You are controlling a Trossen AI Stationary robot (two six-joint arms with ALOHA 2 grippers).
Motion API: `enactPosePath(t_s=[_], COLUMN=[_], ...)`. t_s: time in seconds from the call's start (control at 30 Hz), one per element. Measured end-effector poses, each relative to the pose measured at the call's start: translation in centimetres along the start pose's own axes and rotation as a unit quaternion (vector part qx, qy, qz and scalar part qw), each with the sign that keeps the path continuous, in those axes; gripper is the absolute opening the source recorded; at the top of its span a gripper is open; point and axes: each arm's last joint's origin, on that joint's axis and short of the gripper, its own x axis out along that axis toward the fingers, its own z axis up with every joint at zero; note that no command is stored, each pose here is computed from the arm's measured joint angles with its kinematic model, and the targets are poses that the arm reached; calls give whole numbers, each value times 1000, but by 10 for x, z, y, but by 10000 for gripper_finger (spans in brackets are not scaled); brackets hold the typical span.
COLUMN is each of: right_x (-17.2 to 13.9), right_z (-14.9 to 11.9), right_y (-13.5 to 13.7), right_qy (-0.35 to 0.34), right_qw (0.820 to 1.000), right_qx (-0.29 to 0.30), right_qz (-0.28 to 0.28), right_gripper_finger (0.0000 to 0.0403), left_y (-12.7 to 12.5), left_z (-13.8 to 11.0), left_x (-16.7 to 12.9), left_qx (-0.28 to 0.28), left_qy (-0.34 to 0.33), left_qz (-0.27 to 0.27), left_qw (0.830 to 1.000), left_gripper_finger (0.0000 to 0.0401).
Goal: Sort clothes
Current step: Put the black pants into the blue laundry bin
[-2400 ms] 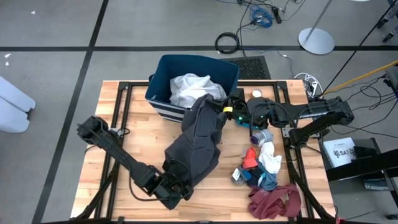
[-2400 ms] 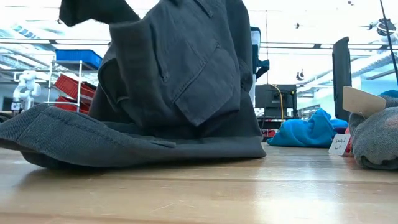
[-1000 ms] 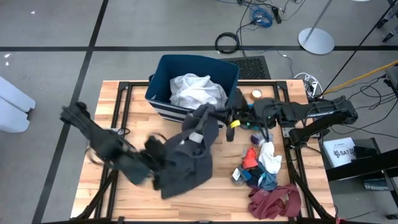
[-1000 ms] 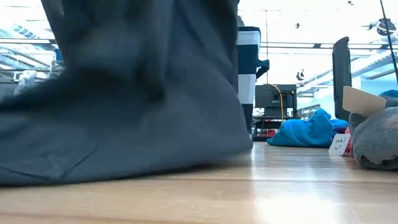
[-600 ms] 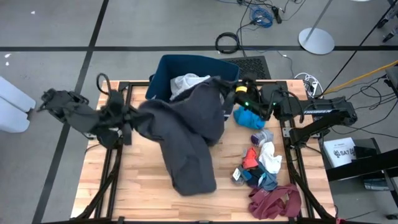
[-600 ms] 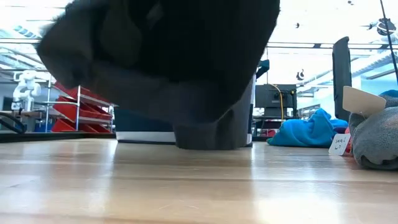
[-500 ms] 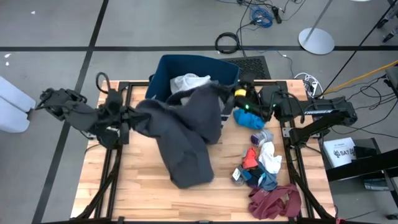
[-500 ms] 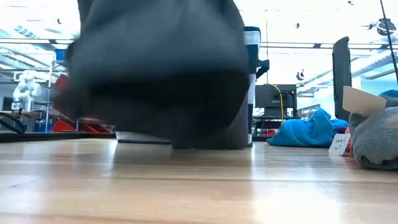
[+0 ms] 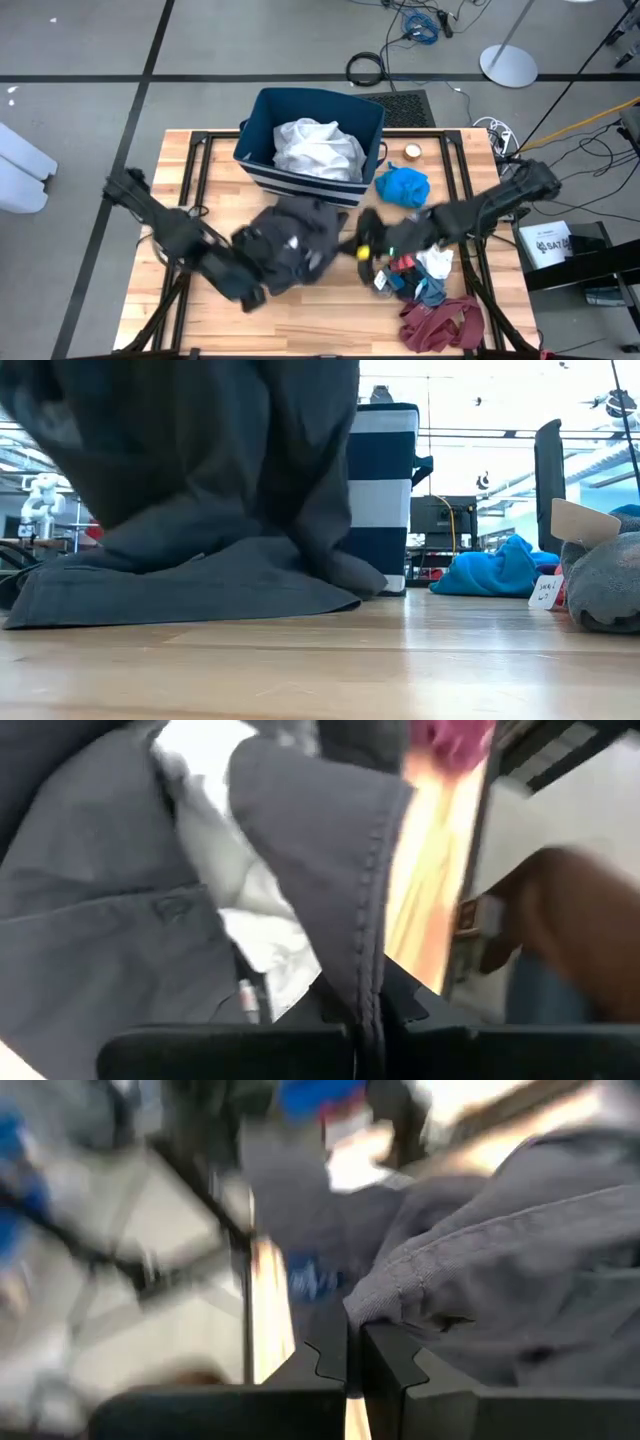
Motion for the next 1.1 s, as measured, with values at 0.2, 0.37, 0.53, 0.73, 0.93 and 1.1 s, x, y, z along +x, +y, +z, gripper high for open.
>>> enactPosePath(t_s=[0.2,0.37,0.53,0.73,0.93,1.1], right_x=[41,80,103,104,100,101], right_z=[-66,-103,-125,-136,-139,-134], right_y=[23,29,27,32,41,41], right_qy=[94,101,103,102,65,41], right_qw=[993,986,969,945,909,894], right_qx=[-73,-133,-224,-311,-412,-446], right_qz=[-5,4,8,15,12,-4], right_gripper_finger=[0,0,7,26,53,94], left_y=[-33,-47,-48,-49,-51,-55], left_z=[-16,-26,-30,-34,-37,-38], left_x=[69,120,148,151,141,142], left_qx=[56,127,163,207,259,262], left_qy=[67,112,145,151,130,117], left_qz=[16,15,11,11,22,14], left_qw=[996,985,976,966,957,958], left_gripper_finger=[4,4,4,4,5,29])
